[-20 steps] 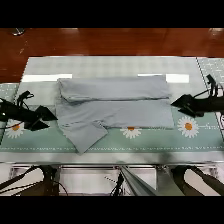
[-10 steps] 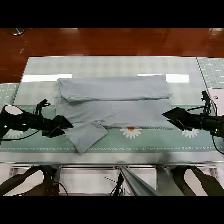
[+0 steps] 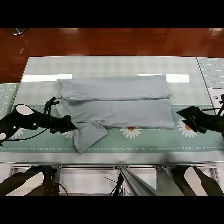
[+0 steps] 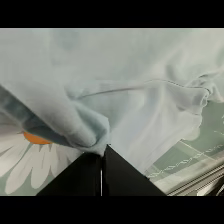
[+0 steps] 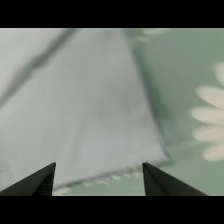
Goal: Fold the shirts.
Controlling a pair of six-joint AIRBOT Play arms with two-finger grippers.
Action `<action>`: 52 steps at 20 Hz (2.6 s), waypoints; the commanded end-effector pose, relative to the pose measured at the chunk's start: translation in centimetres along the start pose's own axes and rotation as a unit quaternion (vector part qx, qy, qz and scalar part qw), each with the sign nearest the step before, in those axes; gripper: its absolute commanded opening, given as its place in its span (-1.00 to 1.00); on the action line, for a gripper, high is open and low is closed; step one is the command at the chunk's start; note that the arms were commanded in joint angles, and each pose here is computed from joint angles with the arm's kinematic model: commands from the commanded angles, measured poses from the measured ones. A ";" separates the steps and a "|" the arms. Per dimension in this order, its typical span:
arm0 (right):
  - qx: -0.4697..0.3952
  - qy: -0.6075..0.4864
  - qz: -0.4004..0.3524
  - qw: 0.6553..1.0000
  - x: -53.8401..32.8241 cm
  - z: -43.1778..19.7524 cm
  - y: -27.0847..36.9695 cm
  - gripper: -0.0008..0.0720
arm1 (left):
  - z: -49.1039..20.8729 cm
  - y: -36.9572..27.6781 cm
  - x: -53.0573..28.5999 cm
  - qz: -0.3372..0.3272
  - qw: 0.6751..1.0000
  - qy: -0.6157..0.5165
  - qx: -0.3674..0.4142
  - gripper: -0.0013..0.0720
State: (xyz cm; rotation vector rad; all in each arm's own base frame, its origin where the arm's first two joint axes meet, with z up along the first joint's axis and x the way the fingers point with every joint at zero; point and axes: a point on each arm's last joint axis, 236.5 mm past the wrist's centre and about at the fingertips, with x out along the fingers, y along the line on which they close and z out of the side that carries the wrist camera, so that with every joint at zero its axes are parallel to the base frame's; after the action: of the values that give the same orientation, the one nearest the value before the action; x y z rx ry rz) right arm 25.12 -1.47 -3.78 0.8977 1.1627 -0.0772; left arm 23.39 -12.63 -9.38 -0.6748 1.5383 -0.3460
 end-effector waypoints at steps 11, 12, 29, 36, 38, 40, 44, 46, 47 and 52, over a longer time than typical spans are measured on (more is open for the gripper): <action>0.063 0.068 0.019 0.996 3.0 -2.3 -2.0 0.73 | 0.1 -0.8 0.1 -0.014 1.000 -0.004 0.008 -0.89; 0.065 0.073 0.023 0.995 3.4 -1.9 -2.0 0.73 | 0.2 -0.9 0.1 -0.016 1.000 -0.004 0.007 -0.89; -0.103 0.106 0.032 0.988 7.3 4.4 7.0 -0.90 | 7.9 -3.5 -6.6 -0.062 0.991 -0.116 0.020 -0.89; -0.124 -0.016 0.081 0.989 6.1 14.5 14.4 -0.90 | 20.8 -8.1 -12.5 -0.094 0.971 -0.218 0.036 -0.89; -0.116 -0.017 0.107 0.987 7.2 16.1 16.3 -0.90 | 24.5 -8.3 -12.4 -0.103 0.971 -0.217 0.019 -0.89; -0.118 -0.012 0.113 0.987 9.1 17.1 17.2 -0.90 | 27.0 -7.7 -11.2 -0.108 0.973 -0.204 0.004 -0.89; -0.096 0.008 0.111 0.989 12.6 18.4 16.7 -0.90 | 27.1 -5.6 -6.6 -0.116 0.985 -0.129 -0.027 -0.89; -0.088 0.017 0.109 0.990 13.7 18.3 16.1 -0.86 | 26.0 -4.6 -4.7 -0.119 0.988 -0.088 -0.039 -0.85; -0.086 0.019 0.107 0.990 14.0 18.3 15.9 -0.16 | 25.9 -4.3 -4.4 -0.120 0.988 -0.082 -0.047 -0.16; -0.084 0.010 0.109 0.990 10.0 21.6 13.5 0.73 | 24.9 -0.2 -11.5 -0.097 0.991 -0.072 -0.058 0.95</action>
State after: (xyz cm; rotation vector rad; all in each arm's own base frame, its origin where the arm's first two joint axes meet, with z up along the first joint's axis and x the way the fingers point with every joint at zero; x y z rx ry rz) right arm 52.85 -0.21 -2.83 0.8571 1.0571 0.2058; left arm 49.52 -4.83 -3.53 -0.9440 1.2976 -0.3712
